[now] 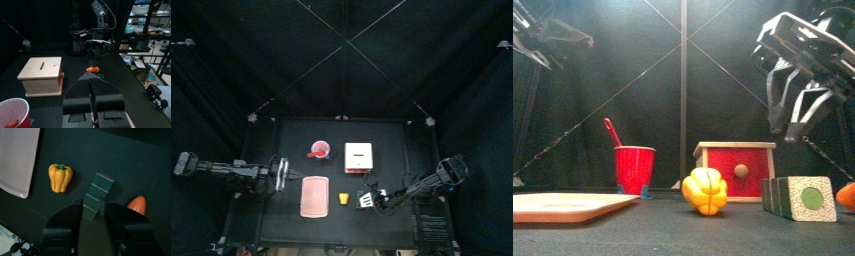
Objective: Grab sushi roll
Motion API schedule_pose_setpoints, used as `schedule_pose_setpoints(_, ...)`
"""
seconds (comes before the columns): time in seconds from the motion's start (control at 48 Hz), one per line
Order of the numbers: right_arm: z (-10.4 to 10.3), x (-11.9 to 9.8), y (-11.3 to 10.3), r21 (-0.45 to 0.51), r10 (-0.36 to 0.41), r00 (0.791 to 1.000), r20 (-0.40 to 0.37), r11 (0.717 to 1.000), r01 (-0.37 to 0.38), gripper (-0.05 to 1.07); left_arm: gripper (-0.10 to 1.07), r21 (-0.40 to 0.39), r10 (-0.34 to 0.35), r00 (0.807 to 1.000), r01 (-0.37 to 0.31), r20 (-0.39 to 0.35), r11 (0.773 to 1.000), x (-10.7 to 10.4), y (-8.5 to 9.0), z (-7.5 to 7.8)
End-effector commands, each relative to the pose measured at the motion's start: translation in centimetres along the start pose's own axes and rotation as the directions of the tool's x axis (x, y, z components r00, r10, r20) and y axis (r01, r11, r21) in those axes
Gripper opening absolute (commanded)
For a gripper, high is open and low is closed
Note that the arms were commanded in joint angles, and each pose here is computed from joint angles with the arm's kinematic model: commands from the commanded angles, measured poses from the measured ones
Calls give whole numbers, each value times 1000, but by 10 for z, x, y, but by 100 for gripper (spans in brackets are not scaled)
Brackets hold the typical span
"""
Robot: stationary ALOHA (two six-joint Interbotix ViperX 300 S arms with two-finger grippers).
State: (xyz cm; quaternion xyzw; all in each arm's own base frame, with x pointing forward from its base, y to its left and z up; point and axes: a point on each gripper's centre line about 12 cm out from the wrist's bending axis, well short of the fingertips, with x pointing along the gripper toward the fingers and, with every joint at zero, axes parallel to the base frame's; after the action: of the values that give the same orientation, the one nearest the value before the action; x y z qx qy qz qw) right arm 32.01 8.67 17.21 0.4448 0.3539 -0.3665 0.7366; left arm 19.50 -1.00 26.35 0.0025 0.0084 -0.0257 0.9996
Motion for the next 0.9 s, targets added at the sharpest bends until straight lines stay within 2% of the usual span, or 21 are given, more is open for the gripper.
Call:
schedule_pose_setpoints(0.0, 2, -2, 10, 12, 27, 1000, -4, 1000, -27, 81, -1, 1, 3, 1000, -3, 9, 1000, 2, 1, 4)
schedule_pose_setpoints(0.167, 0, 7, 10, 6, 3, 1000, -1, 1000, -3, 92, -1, 1, 3, 1000, -3, 9, 1000, 2, 1, 4)
schedule_pose_setpoints(0.542, -2, 32, 4, 23, -67, 998, -8, 997, 67, 92, -1, 1, 9, 1000, -9, 6, 1000, 2, 2, 3)
schedule_pose_setpoints(0.875, -7, 47, 7, 24, -73, 997, -27, 997, 74, 92, -1, 1, 9, 1000, -9, 5, 1000, 1, 2, 2)
